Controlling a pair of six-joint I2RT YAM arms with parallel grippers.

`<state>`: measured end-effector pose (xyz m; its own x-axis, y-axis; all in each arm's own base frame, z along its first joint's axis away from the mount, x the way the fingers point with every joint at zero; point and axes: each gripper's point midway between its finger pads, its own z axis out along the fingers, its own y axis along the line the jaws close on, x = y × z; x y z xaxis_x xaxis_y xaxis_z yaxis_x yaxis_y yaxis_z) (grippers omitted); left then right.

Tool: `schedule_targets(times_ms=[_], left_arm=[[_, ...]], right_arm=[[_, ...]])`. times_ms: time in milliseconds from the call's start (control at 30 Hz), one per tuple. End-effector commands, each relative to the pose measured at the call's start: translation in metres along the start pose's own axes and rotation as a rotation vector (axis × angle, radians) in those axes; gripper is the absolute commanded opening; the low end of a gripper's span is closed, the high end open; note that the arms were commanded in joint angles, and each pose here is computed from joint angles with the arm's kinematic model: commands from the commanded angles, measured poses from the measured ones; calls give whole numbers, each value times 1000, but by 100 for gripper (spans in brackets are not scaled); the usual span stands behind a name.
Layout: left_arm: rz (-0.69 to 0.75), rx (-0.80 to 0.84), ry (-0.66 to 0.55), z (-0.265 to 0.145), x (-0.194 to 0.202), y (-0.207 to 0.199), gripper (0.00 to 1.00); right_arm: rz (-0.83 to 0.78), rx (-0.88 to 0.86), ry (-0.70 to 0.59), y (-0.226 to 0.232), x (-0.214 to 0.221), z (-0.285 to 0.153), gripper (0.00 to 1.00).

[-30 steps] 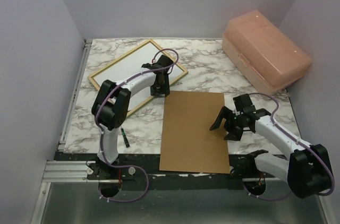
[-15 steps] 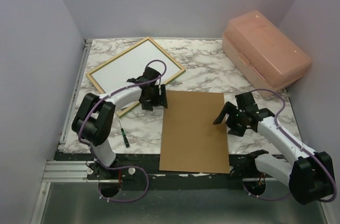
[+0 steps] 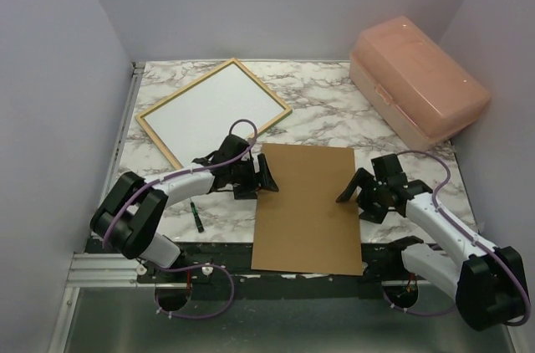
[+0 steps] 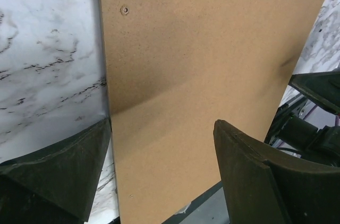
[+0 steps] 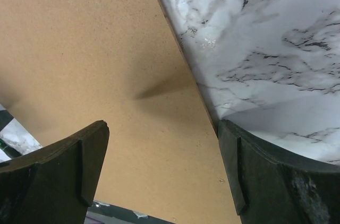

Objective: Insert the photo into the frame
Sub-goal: Move the photo frame item to the center of the board.

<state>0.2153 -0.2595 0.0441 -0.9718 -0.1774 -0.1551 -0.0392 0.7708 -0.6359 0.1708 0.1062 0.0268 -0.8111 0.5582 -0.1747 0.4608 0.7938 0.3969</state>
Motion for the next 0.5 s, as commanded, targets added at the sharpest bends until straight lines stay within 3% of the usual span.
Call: schedule_targets(times_ms=[0, 200, 467], left_arm=[[-56, -10, 65, 4, 25, 11, 83], [-20, 33, 74, -1, 22, -3, 84], [-19, 108, 53, -17, 29, -14, 82]], right_arm=[[6, -17, 118, -9, 26, 17, 91], [-17, -115, 229, 8, 42, 17, 90], [-56, -336, 258, 53, 40, -10, 91]])
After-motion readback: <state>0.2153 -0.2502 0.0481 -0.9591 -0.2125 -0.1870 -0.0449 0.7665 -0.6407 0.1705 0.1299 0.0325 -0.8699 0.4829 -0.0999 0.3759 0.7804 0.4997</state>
